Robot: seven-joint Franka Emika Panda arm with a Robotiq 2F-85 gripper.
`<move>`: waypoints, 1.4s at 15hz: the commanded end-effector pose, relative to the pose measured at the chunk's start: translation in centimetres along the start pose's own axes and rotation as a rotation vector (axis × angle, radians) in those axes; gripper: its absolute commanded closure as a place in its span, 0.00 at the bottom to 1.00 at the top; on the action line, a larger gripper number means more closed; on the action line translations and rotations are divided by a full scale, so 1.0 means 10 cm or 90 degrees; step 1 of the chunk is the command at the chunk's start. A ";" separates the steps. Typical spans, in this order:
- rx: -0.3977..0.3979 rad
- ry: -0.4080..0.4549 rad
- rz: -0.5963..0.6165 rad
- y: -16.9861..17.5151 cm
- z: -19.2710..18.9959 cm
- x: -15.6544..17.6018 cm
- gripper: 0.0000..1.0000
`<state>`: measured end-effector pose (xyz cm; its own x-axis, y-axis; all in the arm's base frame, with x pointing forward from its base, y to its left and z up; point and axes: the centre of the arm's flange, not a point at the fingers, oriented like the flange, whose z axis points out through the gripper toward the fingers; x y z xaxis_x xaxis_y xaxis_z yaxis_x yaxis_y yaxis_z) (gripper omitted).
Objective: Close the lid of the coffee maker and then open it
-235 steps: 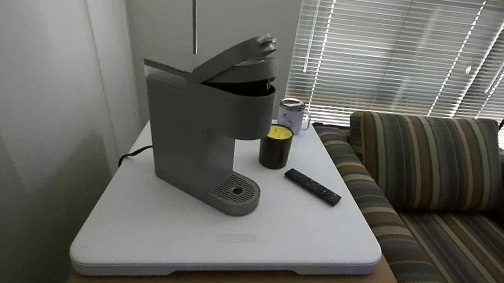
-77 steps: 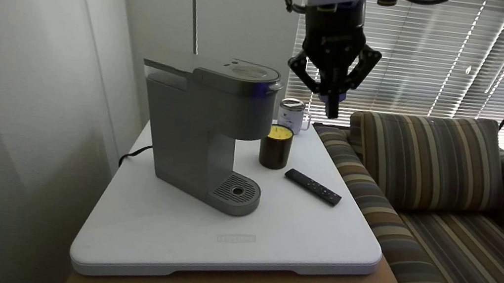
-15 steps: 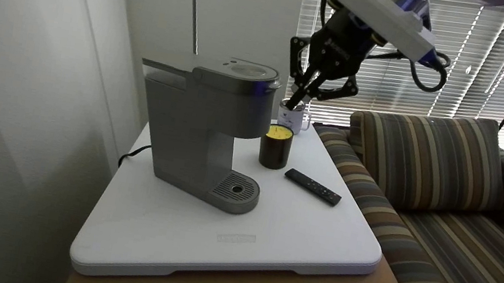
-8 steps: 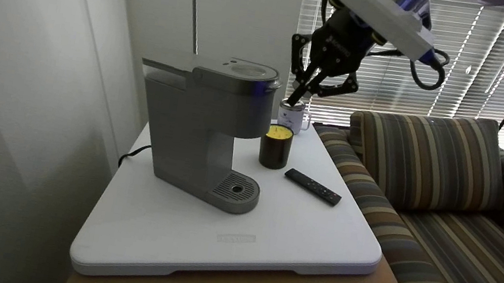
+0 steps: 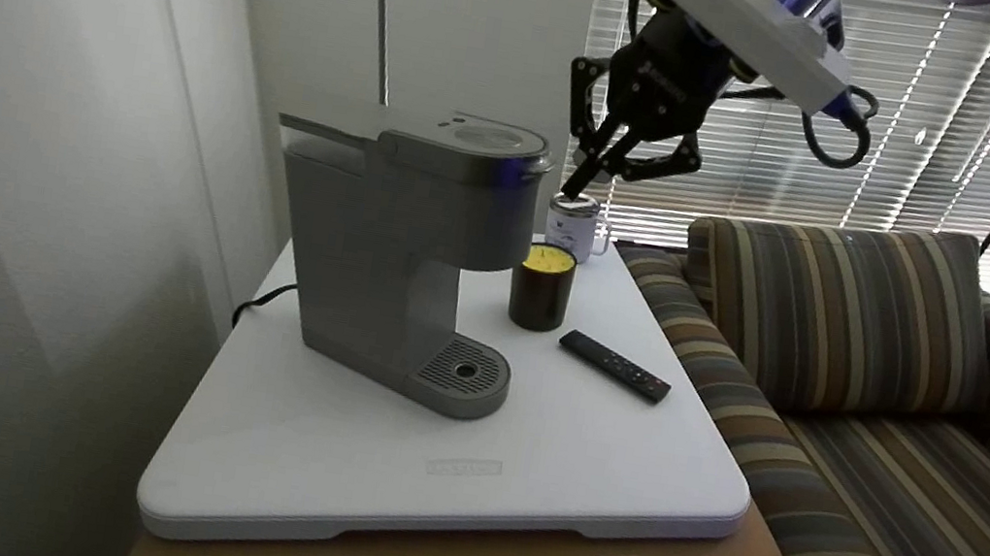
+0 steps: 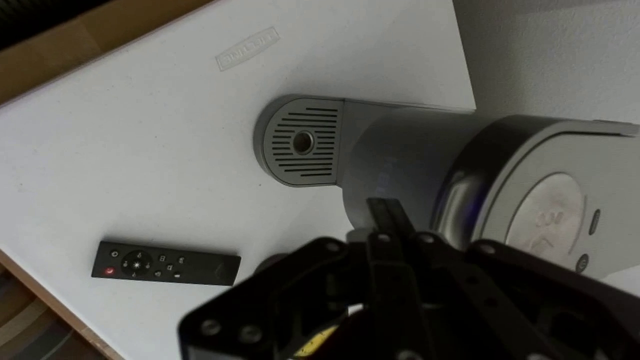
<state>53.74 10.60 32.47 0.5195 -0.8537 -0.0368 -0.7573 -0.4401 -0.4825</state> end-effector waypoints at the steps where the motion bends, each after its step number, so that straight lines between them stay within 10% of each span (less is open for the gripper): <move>1: 0.007 0.013 -0.008 -0.08 0.03 0.06 1.00; 21: -0.009 0.007 -0.012 -0.15 0.25 0.09 1.00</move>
<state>55.18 11.14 31.98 0.5385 -0.8424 -0.0208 -0.7447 -0.4642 -0.4795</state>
